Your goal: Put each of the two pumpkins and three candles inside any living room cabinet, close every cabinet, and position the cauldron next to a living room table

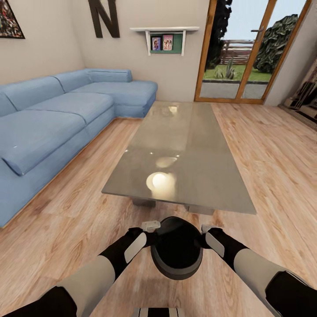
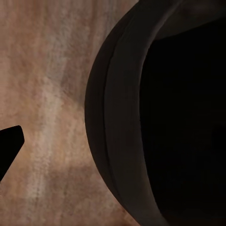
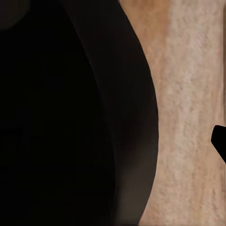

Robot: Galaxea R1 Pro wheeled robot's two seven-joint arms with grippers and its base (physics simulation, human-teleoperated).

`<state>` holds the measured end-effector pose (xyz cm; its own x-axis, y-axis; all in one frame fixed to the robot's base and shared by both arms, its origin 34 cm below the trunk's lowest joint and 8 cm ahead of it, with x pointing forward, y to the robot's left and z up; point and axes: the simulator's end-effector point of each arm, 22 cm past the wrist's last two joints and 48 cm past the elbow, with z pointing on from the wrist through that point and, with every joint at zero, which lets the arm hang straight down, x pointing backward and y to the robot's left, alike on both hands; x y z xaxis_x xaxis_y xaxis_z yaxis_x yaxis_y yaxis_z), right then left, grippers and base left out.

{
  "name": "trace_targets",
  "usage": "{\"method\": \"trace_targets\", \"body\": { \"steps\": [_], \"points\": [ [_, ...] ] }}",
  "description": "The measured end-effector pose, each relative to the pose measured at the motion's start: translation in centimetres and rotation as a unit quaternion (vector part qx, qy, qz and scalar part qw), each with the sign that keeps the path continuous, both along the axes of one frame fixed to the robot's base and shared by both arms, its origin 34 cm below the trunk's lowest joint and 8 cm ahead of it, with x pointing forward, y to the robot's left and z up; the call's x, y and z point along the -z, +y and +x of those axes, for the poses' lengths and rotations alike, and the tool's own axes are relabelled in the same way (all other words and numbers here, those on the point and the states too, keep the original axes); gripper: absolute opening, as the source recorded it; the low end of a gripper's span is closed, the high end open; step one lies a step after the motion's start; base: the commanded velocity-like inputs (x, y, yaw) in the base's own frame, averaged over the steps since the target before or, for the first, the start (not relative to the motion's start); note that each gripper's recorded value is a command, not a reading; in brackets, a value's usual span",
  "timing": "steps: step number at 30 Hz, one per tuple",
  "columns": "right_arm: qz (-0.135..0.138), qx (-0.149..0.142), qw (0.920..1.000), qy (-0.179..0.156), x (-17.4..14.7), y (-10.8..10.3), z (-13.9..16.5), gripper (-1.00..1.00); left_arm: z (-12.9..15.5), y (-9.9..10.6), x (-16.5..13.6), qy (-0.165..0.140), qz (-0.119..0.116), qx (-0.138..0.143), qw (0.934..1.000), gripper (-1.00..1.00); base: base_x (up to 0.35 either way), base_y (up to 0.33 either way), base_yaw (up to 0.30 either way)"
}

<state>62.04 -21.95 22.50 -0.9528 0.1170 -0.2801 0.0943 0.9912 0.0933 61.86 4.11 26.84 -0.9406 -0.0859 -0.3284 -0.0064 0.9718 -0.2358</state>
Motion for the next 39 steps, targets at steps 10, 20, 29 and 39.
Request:
{"method": "trace_targets", "body": {
  "steps": [10, 20, 29, 39],
  "points": [
    [0.000, 0.000, 0.9998, -0.020, -2.3, 0.0, 1.1, 1.00, 0.8, 0.1, -2.2, -0.019, 0.000, -0.001, 0.9998, 1.00, -0.013, 0.000, 0.000],
    [0.000, 0.000, 0.9992, -0.041, -4.7, 0.0, 2.0, 1.00, 1.6, 0.1, -4.6, -0.039, 0.001, -0.001, 0.9992, 1.00, -0.018, 0.000, 0.000],
    [0.000, 0.000, 0.9983, -0.059, -6.8, 0.0, 2.8, 1.00, 2.3, 0.1, -6.7, -0.058, 0.001, -0.001, 0.9983, 1.00, -0.126, 0.000, 0.000],
    [0.000, 0.000, 0.9968, -0.079, -9.3, 0.0, 3.7, 1.00, 2.9, 0.1, -9.1, -0.078, 0.001, -0.001, 0.9969, 1.00, -0.012, 0.000, 0.000]
  ]
}}
